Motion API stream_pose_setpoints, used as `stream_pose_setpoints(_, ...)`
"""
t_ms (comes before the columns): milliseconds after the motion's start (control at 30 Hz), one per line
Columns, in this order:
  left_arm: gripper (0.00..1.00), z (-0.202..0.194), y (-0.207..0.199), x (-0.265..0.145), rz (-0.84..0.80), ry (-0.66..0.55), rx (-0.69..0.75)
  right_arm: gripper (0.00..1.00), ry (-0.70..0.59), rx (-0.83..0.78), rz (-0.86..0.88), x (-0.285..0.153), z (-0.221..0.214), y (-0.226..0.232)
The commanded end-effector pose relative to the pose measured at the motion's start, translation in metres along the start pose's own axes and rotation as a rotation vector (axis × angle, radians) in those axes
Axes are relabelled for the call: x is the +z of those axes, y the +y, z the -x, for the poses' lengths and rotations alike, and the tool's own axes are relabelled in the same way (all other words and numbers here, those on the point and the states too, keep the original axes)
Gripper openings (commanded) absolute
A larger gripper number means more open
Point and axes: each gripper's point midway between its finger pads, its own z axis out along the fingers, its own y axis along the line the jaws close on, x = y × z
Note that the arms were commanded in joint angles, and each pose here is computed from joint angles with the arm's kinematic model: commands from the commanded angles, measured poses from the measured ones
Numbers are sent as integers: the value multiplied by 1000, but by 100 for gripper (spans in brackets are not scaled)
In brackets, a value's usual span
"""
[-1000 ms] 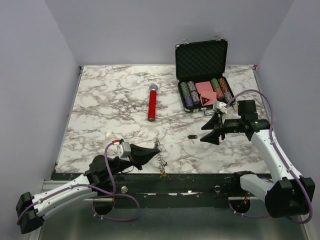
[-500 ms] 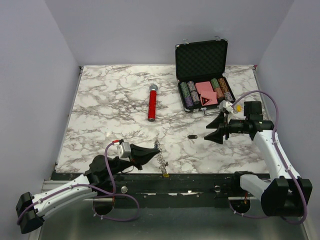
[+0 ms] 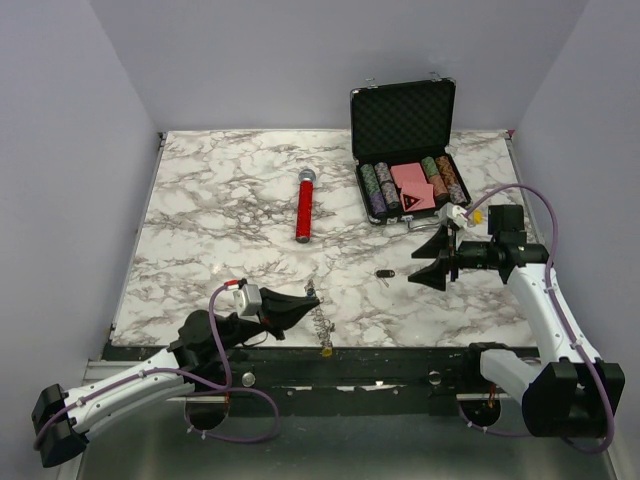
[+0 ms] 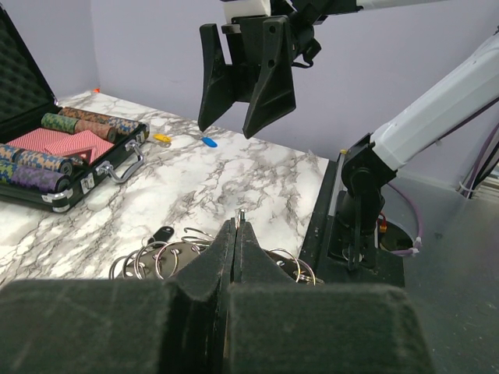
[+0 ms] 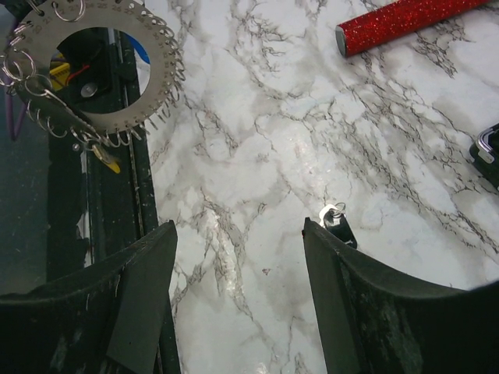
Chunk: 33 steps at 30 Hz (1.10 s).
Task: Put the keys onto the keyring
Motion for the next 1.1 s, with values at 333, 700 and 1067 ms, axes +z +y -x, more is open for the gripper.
stream_pose_setpoints(333,0,9,-3,0,-16,-37,4,74,-7,-45,13,0,0,-1)
stream_pose_setpoints(700,0,8,-2,0,-12,-35,19,74,-2,-52,29,1,-4,-3)
stream_pose_setpoints(1067,0,3,3,3,-4,-13,66,74,87,-54,25,2,-26,-15)
